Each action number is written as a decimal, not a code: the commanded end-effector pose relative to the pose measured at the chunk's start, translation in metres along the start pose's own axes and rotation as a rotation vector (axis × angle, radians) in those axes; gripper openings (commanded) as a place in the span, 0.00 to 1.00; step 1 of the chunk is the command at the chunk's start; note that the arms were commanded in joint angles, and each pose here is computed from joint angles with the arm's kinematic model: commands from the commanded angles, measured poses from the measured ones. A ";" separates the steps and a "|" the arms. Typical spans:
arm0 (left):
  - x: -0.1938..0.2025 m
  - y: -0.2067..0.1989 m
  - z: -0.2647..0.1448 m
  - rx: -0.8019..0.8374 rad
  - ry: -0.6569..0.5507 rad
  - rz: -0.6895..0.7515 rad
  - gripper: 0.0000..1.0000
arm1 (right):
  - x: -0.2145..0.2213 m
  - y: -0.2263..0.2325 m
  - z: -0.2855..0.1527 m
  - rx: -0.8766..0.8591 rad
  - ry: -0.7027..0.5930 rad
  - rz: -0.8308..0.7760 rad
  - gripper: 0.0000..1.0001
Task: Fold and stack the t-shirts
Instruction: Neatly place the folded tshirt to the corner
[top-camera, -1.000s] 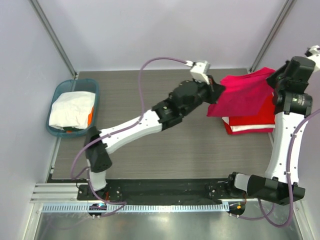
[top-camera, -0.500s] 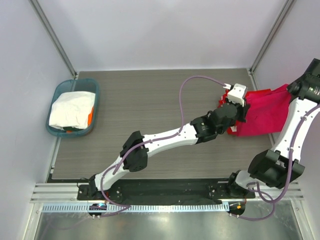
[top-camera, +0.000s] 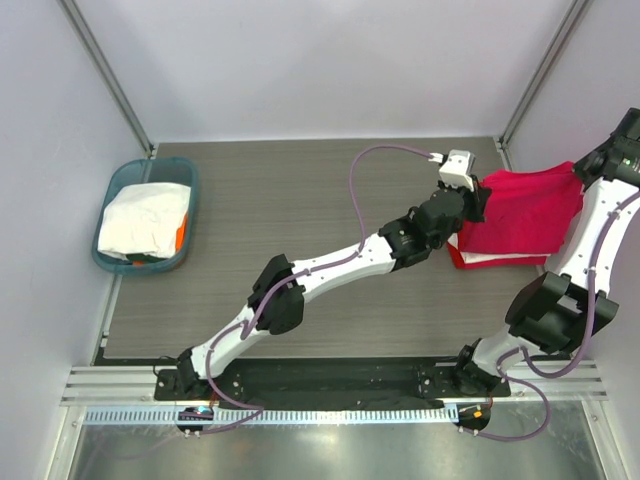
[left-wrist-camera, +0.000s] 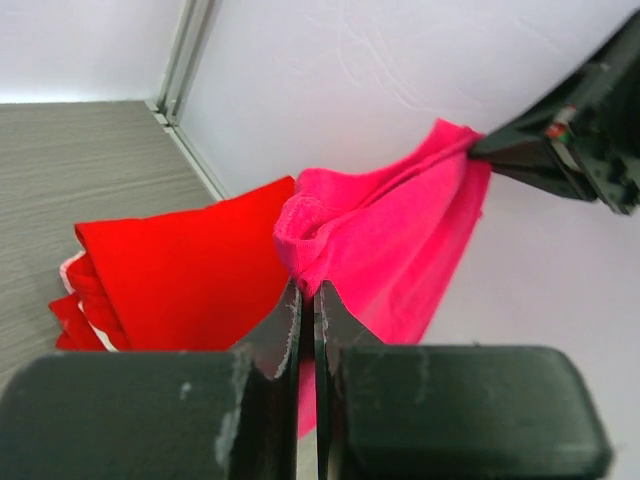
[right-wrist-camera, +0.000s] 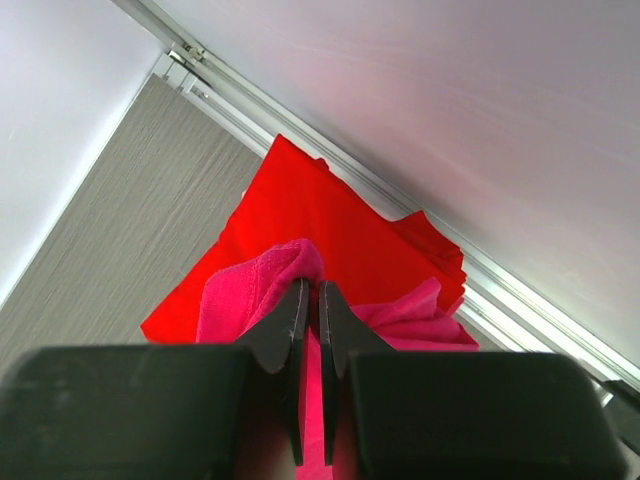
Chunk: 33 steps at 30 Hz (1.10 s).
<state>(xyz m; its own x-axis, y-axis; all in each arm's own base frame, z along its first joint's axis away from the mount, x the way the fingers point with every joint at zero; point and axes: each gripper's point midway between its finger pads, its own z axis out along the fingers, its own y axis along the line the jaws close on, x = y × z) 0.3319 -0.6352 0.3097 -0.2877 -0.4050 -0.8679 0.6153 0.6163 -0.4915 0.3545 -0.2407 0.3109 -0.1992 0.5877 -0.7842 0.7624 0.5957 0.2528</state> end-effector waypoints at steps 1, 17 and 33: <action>-0.043 -0.001 0.012 0.025 -0.126 -0.118 0.00 | -0.043 0.009 -0.002 -0.028 -0.137 0.010 0.01; -0.032 0.050 0.045 -0.027 -0.237 -0.276 0.00 | -0.038 0.031 0.050 -0.102 -0.098 0.067 0.01; 0.011 0.171 0.081 -0.103 -0.377 -0.263 1.00 | 0.015 0.081 0.171 -0.213 0.016 0.071 0.78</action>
<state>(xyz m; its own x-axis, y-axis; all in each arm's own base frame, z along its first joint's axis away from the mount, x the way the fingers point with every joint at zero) 0.4709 -0.6128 0.2004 -0.2102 -0.7332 -0.6467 0.4500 0.5146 -0.7298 0.5072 -0.2451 0.2117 -0.2562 0.6540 -0.7118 0.6058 0.6824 0.4089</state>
